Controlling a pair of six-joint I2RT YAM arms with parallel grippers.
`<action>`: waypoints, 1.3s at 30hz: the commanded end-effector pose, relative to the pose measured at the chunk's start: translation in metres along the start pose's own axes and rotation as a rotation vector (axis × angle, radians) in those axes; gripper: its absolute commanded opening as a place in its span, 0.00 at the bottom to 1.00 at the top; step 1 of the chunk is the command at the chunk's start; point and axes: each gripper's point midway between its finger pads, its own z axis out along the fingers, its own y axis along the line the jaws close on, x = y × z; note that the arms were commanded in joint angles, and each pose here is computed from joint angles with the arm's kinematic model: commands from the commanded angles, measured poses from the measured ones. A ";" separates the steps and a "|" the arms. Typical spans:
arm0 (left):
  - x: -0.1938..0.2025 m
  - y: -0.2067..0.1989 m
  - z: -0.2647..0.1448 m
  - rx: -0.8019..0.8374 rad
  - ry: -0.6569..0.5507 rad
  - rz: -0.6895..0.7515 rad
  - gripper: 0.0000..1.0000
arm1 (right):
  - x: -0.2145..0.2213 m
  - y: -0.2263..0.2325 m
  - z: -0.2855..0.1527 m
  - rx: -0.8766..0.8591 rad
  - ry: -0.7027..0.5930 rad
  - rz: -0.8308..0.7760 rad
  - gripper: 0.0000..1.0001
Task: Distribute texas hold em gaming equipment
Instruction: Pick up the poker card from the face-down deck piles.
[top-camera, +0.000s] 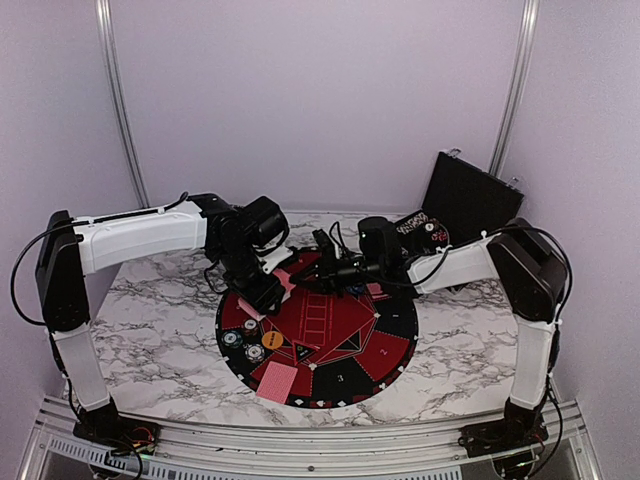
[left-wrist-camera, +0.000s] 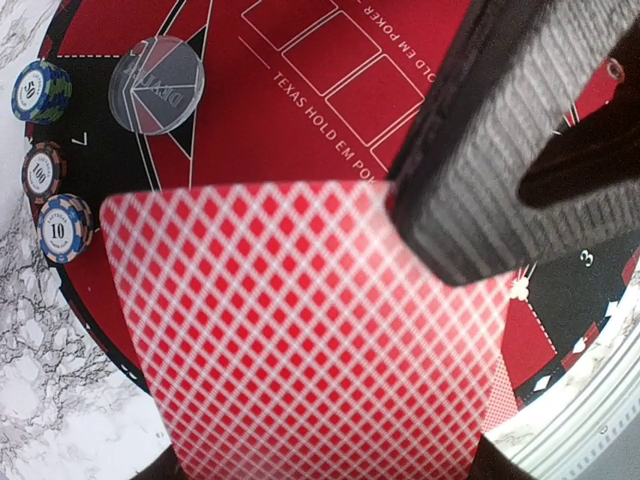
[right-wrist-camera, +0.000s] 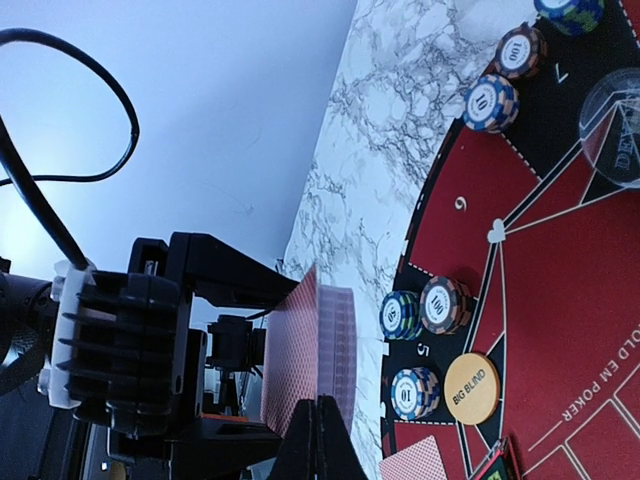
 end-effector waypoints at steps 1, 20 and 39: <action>0.002 0.005 -0.001 -0.014 0.002 0.008 0.30 | -0.015 0.025 -0.014 -0.047 -0.042 -0.043 0.00; 0.008 0.015 -0.004 -0.025 -0.006 -0.021 0.30 | -0.026 0.029 -0.025 -0.055 -0.072 -0.041 0.00; 0.014 0.027 -0.003 -0.033 -0.012 -0.057 0.29 | -0.039 0.019 -0.045 -0.019 -0.117 -0.044 0.00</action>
